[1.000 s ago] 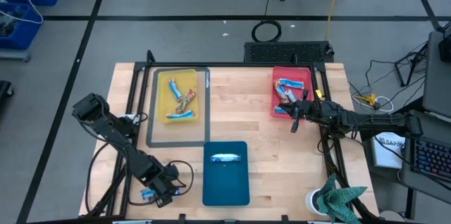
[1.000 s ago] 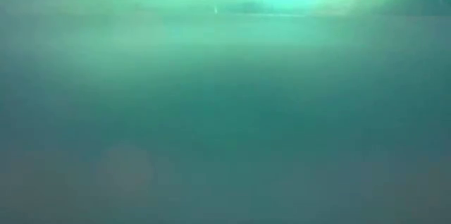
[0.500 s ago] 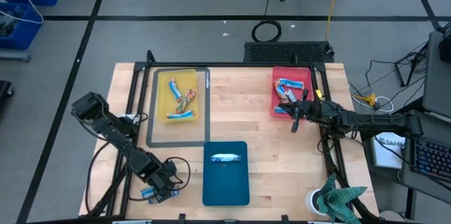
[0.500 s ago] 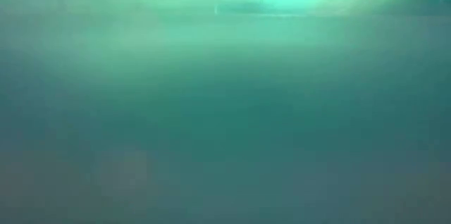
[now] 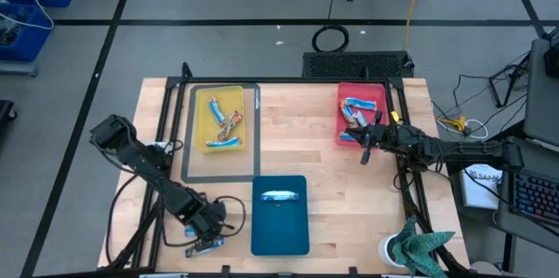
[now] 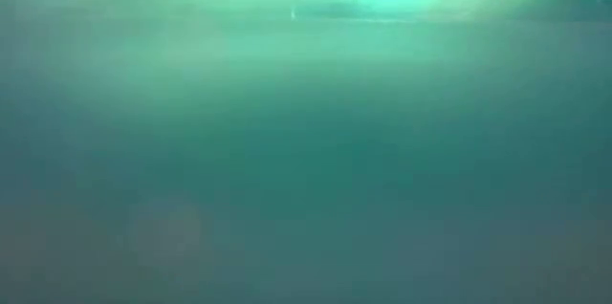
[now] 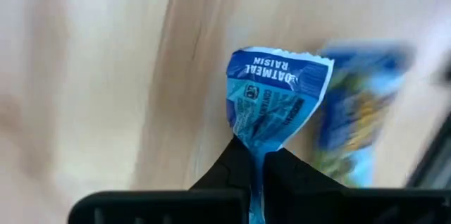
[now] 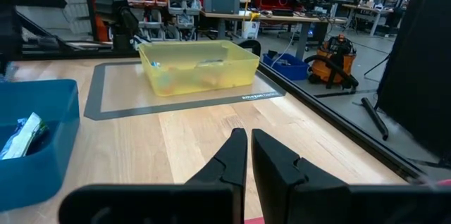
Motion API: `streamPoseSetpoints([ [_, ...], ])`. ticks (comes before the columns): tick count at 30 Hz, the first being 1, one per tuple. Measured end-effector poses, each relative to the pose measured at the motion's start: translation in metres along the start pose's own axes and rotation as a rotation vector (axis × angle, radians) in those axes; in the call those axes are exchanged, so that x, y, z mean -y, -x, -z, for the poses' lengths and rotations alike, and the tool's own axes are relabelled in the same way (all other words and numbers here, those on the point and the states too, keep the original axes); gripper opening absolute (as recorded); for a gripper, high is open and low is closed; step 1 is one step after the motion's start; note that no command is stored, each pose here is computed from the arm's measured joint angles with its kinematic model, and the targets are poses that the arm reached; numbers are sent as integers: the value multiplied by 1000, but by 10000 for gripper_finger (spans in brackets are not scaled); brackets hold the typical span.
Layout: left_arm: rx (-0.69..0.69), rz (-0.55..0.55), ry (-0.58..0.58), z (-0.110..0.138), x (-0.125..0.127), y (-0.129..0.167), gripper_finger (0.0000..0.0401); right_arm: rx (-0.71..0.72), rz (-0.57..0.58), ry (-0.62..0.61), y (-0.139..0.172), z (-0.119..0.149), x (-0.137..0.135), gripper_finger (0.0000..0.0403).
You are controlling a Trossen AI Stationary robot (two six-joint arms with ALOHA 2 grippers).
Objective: Pick and place Granola Bars by type
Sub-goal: Put the blue granola bar into the blue bin
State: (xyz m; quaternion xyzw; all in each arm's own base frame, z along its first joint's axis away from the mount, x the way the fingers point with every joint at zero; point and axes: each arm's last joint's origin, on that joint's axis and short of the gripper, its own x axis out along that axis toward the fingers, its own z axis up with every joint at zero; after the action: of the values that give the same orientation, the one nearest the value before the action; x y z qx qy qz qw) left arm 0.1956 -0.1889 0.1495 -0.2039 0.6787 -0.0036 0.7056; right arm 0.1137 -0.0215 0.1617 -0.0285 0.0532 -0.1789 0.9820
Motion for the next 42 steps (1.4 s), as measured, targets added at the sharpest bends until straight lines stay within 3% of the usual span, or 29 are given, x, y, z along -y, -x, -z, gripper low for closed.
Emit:
streamPoseSetpoints([
  [6, 213, -39, -212, -32, 24, 63, 9, 0, 0, 0, 0, 0, 0, 15],
  [9, 418, -93, -342, -52, 35, 102, 9, 0, 0, 0, 0, 0, 0, 15],
  [13, 582, -148, -405, -88, 27, 131, 9, 0, 0, 0, 0, 0, 0, 13],
  [19, 502, -12, -476, -149, -13, 109, 8, 2, 0, 0, 0, 0, 0, 15],
  [25, 423, 115, -529, -179, -27, 77, 8, 2, 0, 0, 0, 0, 0, 14],
  [29, 396, 241, -530, -193, -26, 53, 19, 1, 0, 0, 0, 0, 0, 15],
  [33, 382, 280, -552, -199, -25, 36, 22, 2, 0, 0, 0, 0, 0, 13],
  [38, 389, 291, -523, -201, -25, 36, 20, -1, 0, 0, 0, 0, 0, 15],
  [42, 414, 302, -525, -200, -23, 46, 43, 0, 0, 0, 0, 0, 0, 14],
])
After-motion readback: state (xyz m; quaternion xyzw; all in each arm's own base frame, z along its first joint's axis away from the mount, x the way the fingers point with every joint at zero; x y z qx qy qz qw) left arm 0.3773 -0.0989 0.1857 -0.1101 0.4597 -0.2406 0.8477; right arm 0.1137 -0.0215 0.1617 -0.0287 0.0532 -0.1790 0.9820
